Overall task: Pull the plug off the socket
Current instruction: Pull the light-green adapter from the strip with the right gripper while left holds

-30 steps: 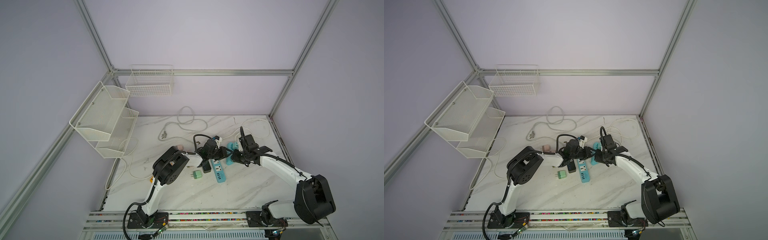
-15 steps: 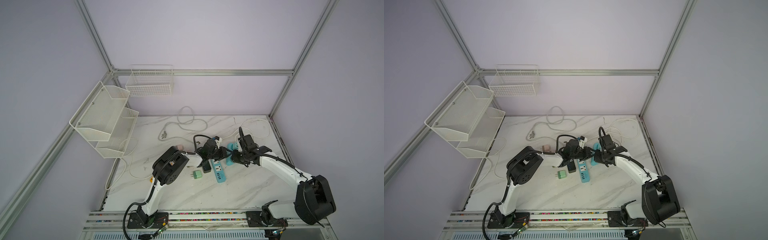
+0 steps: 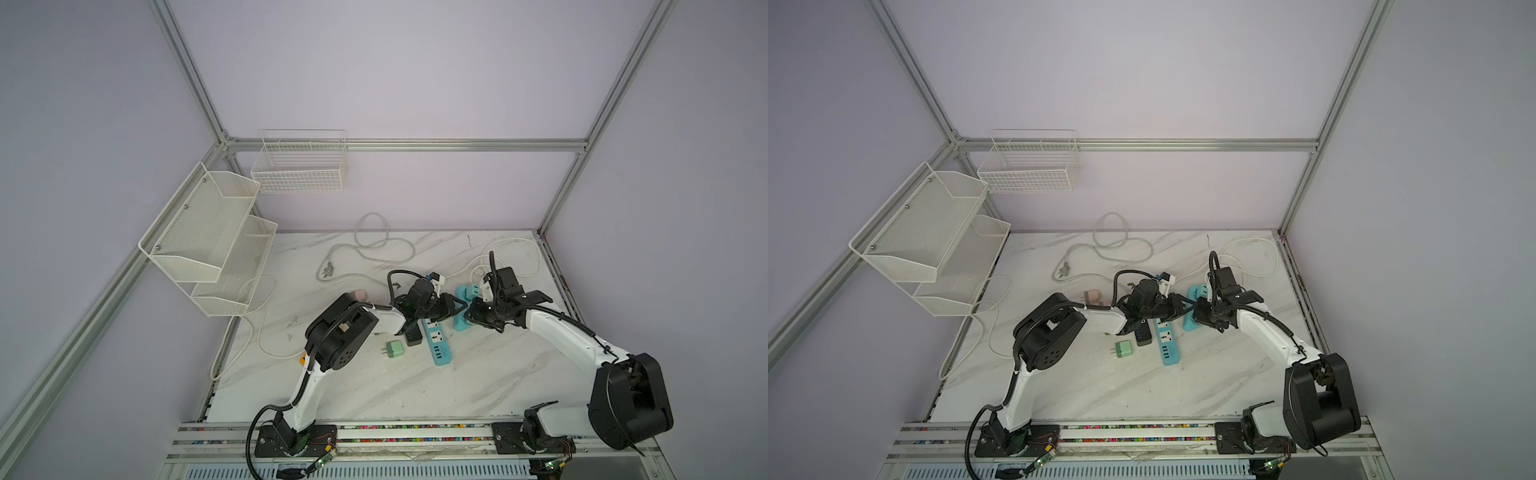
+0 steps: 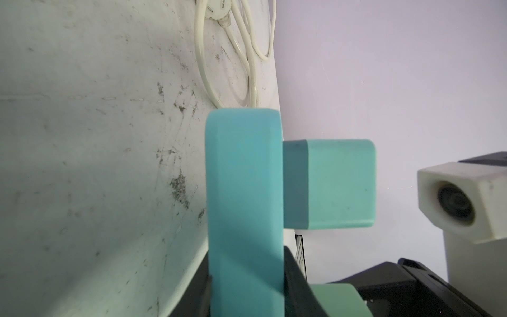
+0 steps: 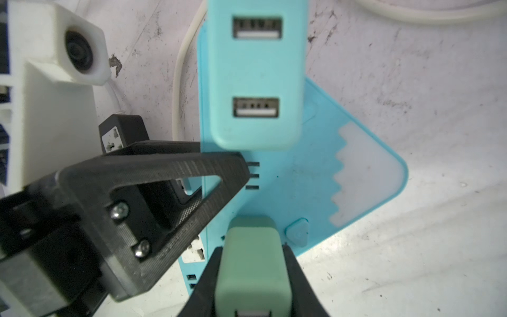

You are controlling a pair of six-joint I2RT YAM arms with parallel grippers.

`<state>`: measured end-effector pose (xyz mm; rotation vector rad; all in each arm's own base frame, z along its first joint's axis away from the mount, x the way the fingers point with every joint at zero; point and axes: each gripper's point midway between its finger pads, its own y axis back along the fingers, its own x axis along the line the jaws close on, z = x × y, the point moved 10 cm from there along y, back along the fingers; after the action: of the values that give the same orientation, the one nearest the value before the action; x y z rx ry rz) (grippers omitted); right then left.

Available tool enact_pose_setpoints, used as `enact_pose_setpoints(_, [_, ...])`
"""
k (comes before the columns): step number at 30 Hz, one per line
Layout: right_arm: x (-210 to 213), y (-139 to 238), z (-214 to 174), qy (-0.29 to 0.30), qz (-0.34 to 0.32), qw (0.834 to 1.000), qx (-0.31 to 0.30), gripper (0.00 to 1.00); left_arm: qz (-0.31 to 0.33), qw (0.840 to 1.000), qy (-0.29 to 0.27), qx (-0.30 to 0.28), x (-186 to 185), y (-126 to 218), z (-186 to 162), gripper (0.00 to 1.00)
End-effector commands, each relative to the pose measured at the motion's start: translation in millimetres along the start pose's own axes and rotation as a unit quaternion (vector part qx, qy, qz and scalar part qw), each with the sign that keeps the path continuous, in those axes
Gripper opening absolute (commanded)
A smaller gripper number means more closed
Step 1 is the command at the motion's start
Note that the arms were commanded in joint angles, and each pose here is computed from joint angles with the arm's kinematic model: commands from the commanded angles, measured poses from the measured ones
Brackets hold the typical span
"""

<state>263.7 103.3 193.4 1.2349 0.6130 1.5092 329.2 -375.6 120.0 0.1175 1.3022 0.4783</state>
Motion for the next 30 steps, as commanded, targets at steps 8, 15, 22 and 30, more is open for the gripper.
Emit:
enact_pose_setpoints(8, [6.7, 23.5, 22.9, 0.013, 0.026, 0.996, -0.083, 0.0, 0.057, 0.997, 0.004, 0.045, 25.6, 3.3, -20.6, 0.0])
enact_pose_setpoints(15, [4.8, 30.3, 27.8, 0.002, 0.016, 0.995, -0.095, 0.0, 0.056, 0.997, 0.003, 0.044, 24.3, 4.6, -20.4, 0.0])
enact_pose_setpoints(22, [17.8, 22.4, 22.9, 0.021, 0.02, 0.997, -0.074, 0.0, 0.054, 0.998, 0.003, 0.043, 22.6, 5.7, -20.2, 0.0])
enact_pose_setpoints(30, [-3.0, 32.3, 28.5, -0.027, 0.007, 0.996, -0.089, 0.0, 0.053, 0.998, 0.002, 0.041, 21.6, 7.4, -19.6, 0.0])
